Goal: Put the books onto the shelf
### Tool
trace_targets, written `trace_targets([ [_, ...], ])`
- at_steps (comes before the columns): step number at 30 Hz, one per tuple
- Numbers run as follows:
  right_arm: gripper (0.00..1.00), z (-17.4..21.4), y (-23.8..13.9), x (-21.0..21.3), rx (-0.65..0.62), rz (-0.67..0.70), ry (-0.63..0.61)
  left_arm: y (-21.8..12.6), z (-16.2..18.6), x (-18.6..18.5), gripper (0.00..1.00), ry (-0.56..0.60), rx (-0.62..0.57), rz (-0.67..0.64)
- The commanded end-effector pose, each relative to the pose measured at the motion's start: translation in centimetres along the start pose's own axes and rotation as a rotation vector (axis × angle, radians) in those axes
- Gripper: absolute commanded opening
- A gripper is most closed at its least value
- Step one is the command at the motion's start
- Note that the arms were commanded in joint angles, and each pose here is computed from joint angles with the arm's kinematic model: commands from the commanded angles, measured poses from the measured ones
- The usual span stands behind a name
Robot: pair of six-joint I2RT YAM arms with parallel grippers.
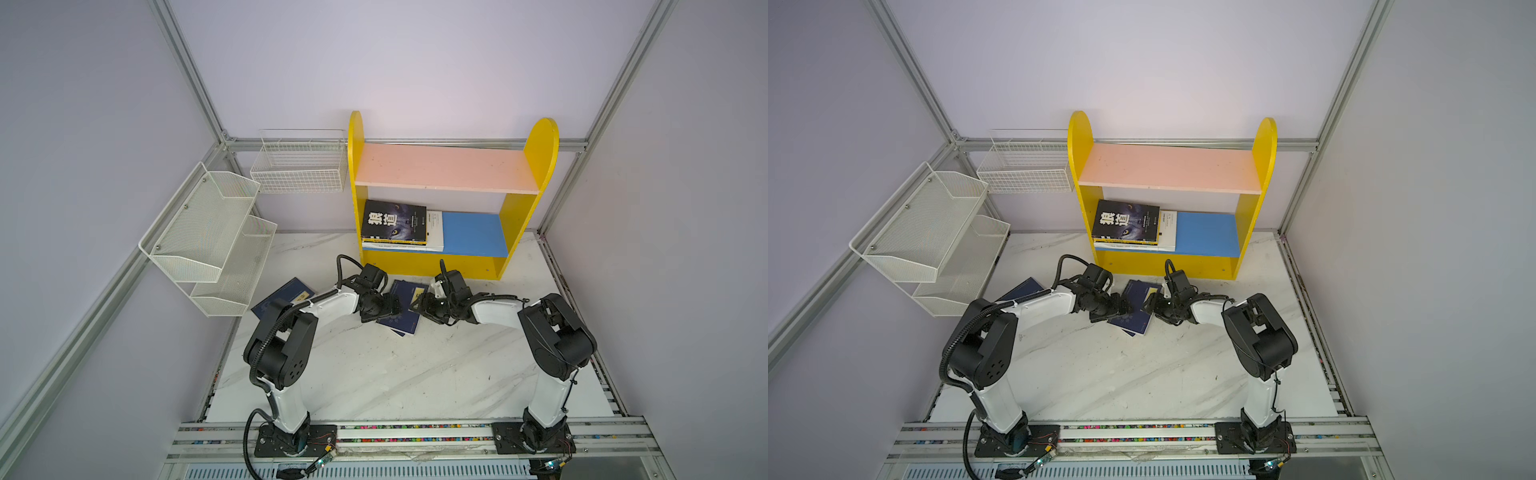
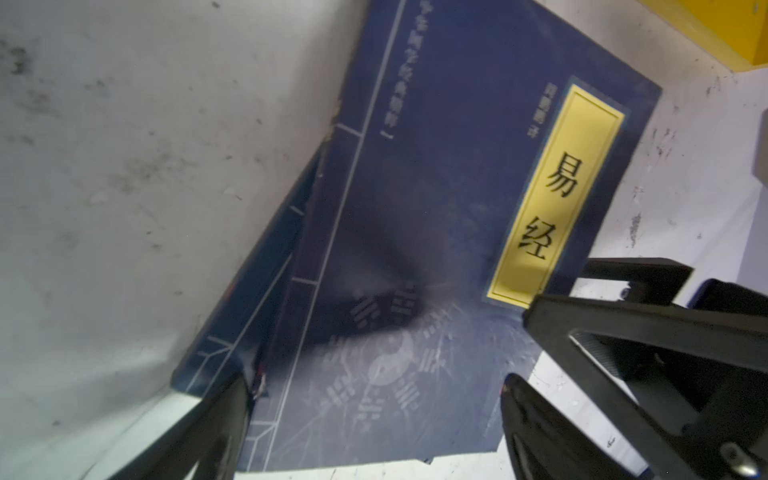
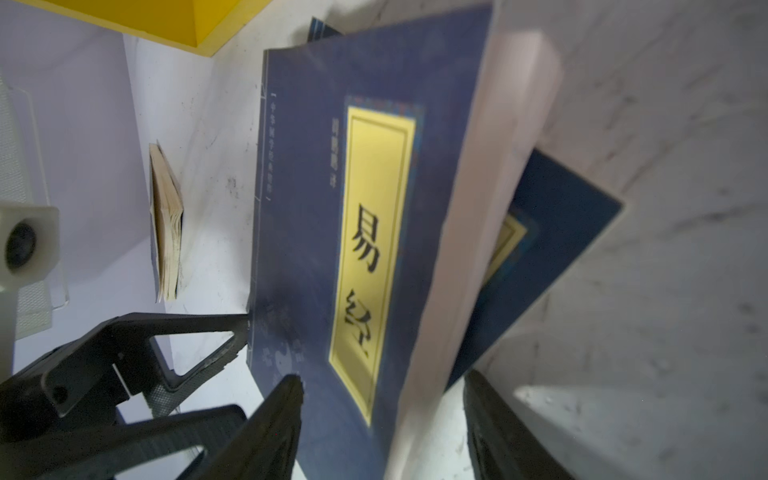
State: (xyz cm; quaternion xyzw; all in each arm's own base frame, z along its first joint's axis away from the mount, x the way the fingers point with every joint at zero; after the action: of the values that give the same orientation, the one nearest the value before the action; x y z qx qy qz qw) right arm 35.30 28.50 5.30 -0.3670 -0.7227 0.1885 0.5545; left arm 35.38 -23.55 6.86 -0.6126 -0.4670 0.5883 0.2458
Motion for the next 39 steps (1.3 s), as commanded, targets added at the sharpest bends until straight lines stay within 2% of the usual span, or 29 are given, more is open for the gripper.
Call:
trace_targets([
  [1, 0.65, 1.0, 1.0, -0.4, 0.032, -0.012, 0.030, -0.5, -0.4, -3.8, 0.93, 0.031, -0.002, 0.112],
  [8, 0.64, 1.0, 0.7, 0.9, 0.032, -0.083, 0.021, -0.7, 1.2, -6.8, 0.93, 0.102, 0.050, 0.214],
  [11, 0.55, 0.8, 0.2, 1.5, 0.033, -0.105, 0.021, -0.5, 1.1, -7.2, 0.93, 0.108, 0.061, 0.230],
  [16, 0.34, 0.1, -1.4, 2.4, 0.001, -0.123, 0.040, -0.4, 0.8, -7.7, 0.93, 0.101, 0.061, 0.250],
  [25, 0.16, -1.0, -6.4, 3.0, -0.067, -0.057, 0.021, -3.8, -1.4, -8.6, 0.94, 0.102, -0.018, 0.288],
  [26, 0.13, -1.2, -7.1, 3.1, -0.079, -0.059, 0.019, -4.5, -1.8, -8.7, 0.94, 0.102, -0.033, 0.299],
  [27, 0.00, -1.5, -7.9, 3.3, -0.089, -0.064, 0.010, -5.3, -2.3, -8.7, 0.94, 0.097, -0.050, 0.311],
  [32, 0.00, -1.6, -10.8, 5.0, -0.062, -0.134, -0.072, -8.5, -4.2, -9.1, 0.95, 0.093, -0.105, 0.377],
  [35, 0.00, -1.7, -13.1, 7.7, -0.048, -0.244, -0.165, -10.1, -4.8, -9.9, 0.95, 0.077, -0.097, 0.453],
  [39, 0.00, -2.2, -16.2, 10.6, -0.039, -0.406, -0.234, -12.7, -5.2, -12.4, 0.96, 0.079, -0.093, 0.692],
])
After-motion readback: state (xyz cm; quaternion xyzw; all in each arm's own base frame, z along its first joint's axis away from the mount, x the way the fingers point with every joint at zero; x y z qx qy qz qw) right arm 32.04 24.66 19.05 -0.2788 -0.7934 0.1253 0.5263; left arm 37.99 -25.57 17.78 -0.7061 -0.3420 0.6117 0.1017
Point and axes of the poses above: each gripper's point midway between its finger pads, its own y axis out along the fingers, its own x axis along the line the jaws close on, z = x × y, the point moved 1 cm from there along -y, back along the fingers, and after that the axes turned 8 degrees about -y, right-handed, at the moved point
